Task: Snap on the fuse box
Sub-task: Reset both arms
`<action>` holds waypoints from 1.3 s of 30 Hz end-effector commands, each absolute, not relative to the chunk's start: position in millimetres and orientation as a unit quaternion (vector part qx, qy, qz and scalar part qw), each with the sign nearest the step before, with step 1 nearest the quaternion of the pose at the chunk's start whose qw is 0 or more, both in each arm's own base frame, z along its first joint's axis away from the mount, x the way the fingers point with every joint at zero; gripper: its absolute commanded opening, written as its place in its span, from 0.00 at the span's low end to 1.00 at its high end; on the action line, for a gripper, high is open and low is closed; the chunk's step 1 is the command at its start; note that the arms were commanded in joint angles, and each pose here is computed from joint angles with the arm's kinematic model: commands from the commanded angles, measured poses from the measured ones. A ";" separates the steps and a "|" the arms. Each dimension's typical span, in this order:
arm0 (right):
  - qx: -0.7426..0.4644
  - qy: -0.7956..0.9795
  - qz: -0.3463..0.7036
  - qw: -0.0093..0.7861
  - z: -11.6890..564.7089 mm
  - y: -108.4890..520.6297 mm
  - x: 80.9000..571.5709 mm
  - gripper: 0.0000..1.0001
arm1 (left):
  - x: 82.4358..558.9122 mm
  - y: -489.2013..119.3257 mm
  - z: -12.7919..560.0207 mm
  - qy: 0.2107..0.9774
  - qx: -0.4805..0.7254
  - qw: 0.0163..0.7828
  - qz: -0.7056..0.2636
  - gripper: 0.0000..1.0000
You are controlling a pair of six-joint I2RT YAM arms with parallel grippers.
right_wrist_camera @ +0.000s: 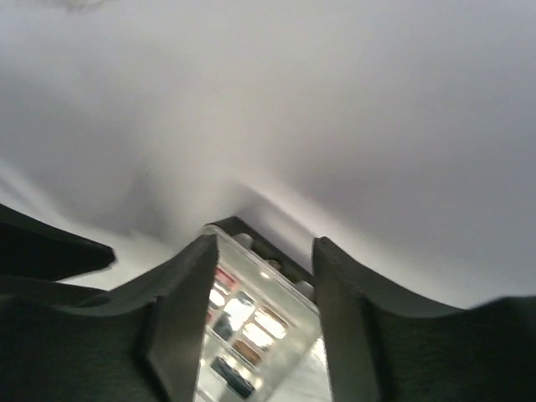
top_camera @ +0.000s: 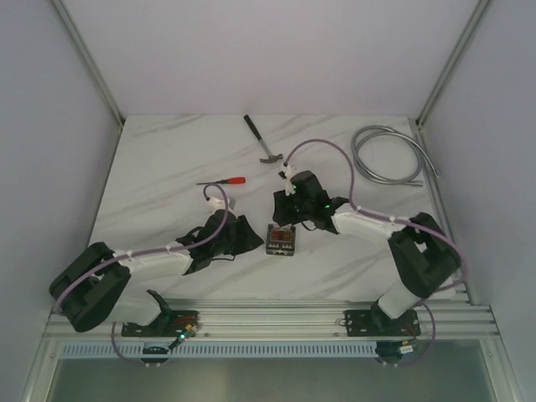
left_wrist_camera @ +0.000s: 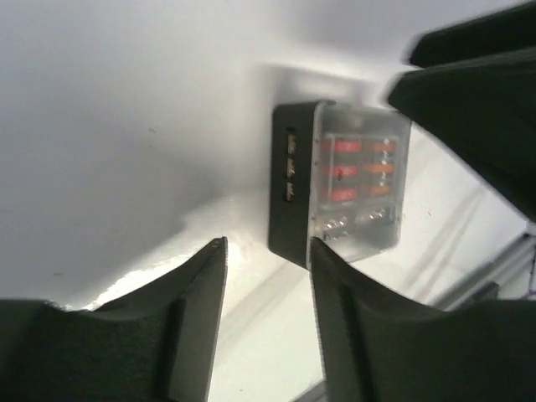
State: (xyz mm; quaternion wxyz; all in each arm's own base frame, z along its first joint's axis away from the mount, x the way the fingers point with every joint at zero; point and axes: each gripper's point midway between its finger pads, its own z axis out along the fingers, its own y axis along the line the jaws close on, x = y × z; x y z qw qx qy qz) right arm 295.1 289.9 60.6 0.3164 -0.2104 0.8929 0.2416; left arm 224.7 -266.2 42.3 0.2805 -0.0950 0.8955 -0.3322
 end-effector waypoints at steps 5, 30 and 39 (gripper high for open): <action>-0.081 0.881 0.067 0.461 108.2 164.8 337.2 0.83 | 271.3 -189.1 65.7 0.891 -0.124 0.388 -0.200 0.81; 0.050 0.705 -0.086 0.702 115.2 -18.4 347.3 0.99 | 342.0 52.2 98.4 0.730 -0.239 0.617 0.171 1.00; 0.057 0.739 -0.059 0.669 92.2 -26.4 376.3 1.00 | 355.3 31.3 109.0 0.704 -0.122 0.689 0.121 1.00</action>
